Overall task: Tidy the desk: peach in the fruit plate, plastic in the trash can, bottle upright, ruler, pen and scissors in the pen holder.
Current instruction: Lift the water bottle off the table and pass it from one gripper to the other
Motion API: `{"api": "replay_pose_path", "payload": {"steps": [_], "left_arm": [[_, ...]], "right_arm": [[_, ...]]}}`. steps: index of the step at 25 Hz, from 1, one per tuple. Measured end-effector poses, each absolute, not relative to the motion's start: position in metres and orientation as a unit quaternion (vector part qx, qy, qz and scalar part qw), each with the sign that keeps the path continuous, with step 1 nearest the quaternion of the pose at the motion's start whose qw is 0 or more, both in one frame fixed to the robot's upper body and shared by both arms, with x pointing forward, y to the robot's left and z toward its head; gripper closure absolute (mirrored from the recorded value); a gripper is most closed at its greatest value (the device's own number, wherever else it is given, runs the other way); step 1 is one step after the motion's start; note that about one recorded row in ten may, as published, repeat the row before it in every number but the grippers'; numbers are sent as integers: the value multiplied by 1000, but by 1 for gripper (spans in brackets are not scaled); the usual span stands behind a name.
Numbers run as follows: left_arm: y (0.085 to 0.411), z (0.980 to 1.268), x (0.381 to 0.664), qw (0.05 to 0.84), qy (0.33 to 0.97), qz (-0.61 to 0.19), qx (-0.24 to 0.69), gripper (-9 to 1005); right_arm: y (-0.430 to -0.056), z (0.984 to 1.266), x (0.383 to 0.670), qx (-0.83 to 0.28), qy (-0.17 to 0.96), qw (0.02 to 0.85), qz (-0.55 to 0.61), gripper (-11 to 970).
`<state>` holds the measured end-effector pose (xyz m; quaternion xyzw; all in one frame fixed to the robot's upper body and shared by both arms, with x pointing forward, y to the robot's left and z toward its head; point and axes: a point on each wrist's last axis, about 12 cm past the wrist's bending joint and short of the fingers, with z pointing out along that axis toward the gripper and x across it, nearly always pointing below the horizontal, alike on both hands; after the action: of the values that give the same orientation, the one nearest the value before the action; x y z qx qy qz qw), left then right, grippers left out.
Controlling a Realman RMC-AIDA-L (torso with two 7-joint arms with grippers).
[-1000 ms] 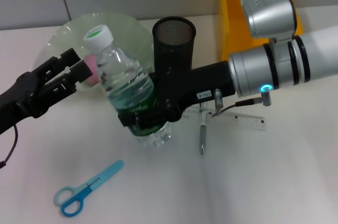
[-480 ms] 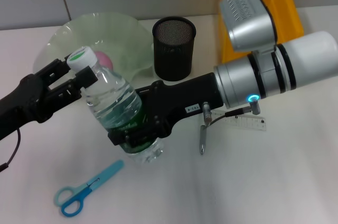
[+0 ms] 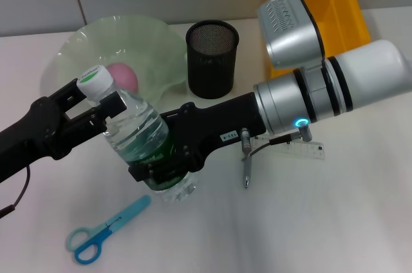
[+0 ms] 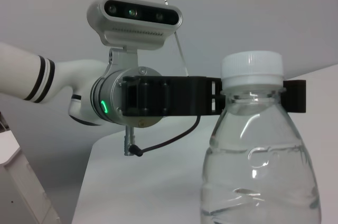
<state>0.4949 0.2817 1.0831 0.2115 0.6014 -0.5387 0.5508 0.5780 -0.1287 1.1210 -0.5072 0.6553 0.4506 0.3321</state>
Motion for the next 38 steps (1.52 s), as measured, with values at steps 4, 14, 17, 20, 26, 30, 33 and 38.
{"api": "replay_pose_path", "payload": {"steps": [4,14,17,20,26,30,33,38], "left_arm": [[282,1083,495,553,601,-537,212,252],[280,1083,494,551,599,-537,222,254],[280,1083,495,552,599,-536,222,255],[279,1083,494,555,596,-536,222,255],[277,1082,494,556,594,-538,222,257],[277,1082,494,557,593,-537,223,257],[278,1082,493,559,592,-535,225,258],[278,1081,492,560,592,-535,223,259]], "right_arm": [[-128,1121,578,-507,655,331,451,165],[-128,1121,579,-506,657,333,449,162],[-127,1121,579,-506,657,333,449,161],[-127,1121,579,-508,656,332,449,160],[-122,1119,576,-513,654,325,451,158],[-120,1118,576,-514,654,324,451,157],[-120,1119,576,-514,654,324,451,156],[-120,1119,577,-510,654,328,452,155]]}}
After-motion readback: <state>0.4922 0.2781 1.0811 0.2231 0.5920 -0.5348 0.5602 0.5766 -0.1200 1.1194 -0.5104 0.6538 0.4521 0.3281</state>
